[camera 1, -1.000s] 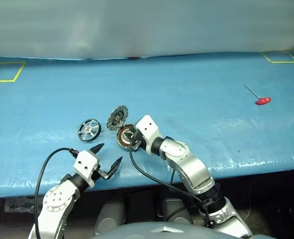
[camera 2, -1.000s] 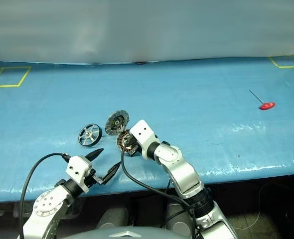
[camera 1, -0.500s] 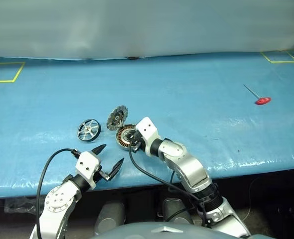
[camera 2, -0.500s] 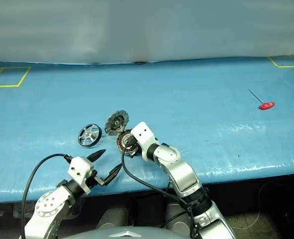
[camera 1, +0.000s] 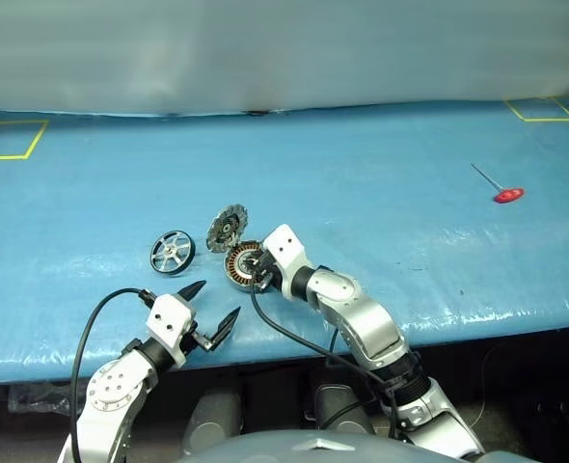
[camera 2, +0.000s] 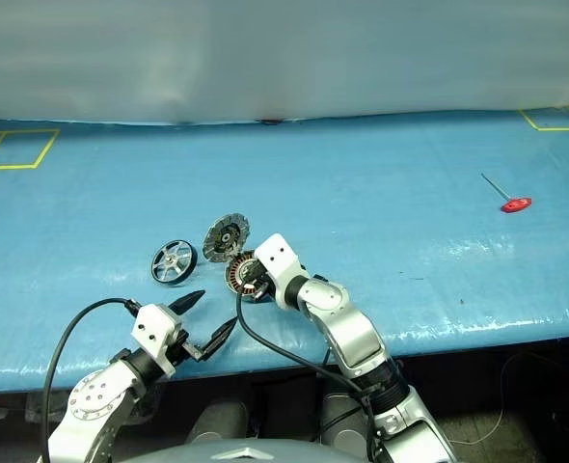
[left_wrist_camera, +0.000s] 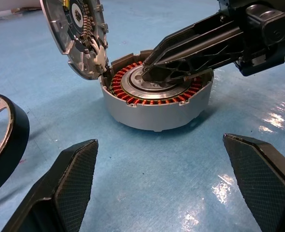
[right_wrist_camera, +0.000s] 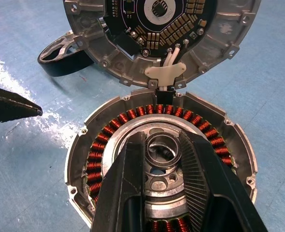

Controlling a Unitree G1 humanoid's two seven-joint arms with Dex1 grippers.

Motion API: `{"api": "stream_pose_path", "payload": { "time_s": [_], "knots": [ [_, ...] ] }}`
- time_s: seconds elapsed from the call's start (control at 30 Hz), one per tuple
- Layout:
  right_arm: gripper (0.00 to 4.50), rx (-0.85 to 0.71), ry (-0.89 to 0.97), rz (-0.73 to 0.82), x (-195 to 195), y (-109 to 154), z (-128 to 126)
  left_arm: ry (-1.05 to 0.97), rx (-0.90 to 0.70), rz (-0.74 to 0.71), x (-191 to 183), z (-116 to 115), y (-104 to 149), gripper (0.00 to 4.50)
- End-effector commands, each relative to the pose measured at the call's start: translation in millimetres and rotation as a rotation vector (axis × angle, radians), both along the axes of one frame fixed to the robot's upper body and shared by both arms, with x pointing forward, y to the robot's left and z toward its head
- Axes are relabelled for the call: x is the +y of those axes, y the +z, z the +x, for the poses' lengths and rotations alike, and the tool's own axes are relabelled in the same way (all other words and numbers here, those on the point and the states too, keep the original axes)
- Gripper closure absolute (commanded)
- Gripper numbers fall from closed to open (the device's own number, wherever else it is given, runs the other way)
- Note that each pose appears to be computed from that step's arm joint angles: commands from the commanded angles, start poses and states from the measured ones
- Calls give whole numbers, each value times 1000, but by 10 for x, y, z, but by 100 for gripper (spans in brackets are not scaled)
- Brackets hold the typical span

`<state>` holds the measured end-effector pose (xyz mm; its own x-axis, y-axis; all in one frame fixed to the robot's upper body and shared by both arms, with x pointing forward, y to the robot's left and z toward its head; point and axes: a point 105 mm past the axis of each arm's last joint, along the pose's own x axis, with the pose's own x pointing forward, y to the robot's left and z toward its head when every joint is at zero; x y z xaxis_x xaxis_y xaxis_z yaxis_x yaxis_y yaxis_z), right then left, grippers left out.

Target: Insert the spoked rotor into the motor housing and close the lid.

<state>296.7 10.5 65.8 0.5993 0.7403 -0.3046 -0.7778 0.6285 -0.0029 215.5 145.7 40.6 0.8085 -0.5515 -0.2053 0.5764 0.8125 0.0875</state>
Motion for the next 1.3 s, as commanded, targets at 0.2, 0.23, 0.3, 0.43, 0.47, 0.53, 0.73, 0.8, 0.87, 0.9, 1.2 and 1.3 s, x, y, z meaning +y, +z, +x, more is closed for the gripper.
{"api": "stream_pose_path", "payload": {
  "time_s": [0.2,0.23,0.3,0.43,0.47,0.53,0.73,0.8,0.87,0.9,1.2,1.3],
  "knots": [
    [383,-23,44,24,41,106,-37,1,-27,-13,-12,12,60,0],
    [383,-21,43,25,42,103,-36,1,-26,-13,-11,12,59,0],
    [383,-20,41,26,43,100,-34,1,-26,-13,-11,13,57,0],
    [288,-18,26,36,39,98,-17,2,-25,-13,-10,17,52,0],
    [255,-19,22,38,37,99,-11,2,-25,-13,-11,18,51,0],
    [188,-31,-12,47,17,126,29,3,-25,-13,-9,21,49,0],
    [160,-74,5,104,14,363,-7,8,-27,-15,-2,24,49,0],
    [160,-93,20,127,7,490,-42,9,-28,-16,1,23,48,0],
    [199,-102,24,151,1,590,-68,10,-28,-17,4,22,48,0],
    [219,-103,23,156,-1,627,-78,11,-27,-18,5,21,47,0],
    [448,-123,51,-53,147,458,-166,8,-26,-21,-4,17,48,0],
    [448,-127,51,-98,184,393,-168,9,-26,-21,-7,12,49,0]
  ]
}}
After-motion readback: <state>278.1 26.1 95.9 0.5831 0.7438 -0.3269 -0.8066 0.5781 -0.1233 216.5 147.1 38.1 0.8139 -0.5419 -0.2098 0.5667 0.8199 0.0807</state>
